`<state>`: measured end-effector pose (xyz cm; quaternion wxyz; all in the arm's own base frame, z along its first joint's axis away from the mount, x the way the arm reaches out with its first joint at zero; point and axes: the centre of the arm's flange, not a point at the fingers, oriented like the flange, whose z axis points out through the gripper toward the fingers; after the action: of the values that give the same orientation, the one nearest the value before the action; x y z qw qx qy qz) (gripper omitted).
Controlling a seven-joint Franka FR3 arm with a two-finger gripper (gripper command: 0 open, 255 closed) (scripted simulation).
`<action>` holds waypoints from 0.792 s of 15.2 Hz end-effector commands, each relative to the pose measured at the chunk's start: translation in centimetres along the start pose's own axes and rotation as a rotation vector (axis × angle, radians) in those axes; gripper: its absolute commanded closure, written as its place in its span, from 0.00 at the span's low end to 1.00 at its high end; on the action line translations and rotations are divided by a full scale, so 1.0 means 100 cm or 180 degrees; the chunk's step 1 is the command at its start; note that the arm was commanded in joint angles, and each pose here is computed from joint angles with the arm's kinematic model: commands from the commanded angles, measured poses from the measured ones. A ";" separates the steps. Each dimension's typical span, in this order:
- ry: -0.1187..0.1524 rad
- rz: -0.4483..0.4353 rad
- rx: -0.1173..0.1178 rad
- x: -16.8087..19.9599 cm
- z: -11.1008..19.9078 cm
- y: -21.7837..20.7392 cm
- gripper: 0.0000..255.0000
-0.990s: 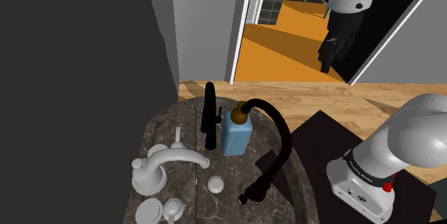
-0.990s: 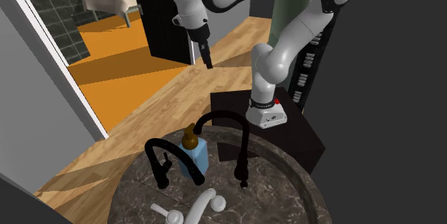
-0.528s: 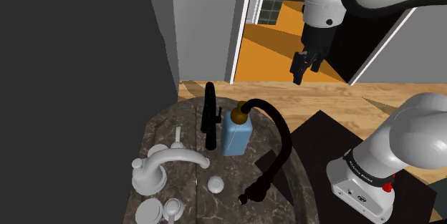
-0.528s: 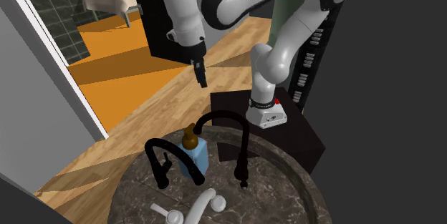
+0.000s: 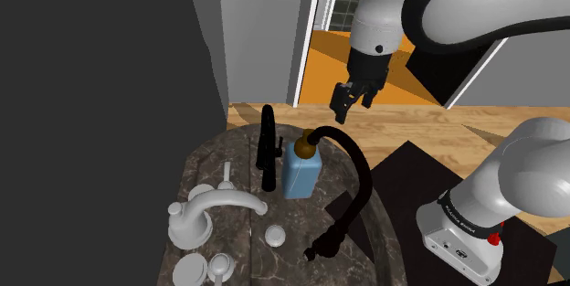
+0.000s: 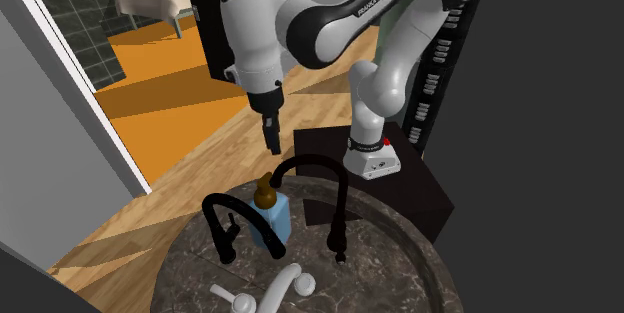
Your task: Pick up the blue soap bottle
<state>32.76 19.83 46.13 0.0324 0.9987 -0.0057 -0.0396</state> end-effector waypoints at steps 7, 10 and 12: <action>0.0222 0.0044 0.0117 0.019 0.023 -0.081 0.00; 0.0222 0.0044 0.0117 0.021 0.039 -0.082 0.00; 0.0222 0.0044 0.0117 0.021 0.049 -0.082 0.00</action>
<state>34.67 27.74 41.09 0.0152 0.9998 -0.0119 -0.0037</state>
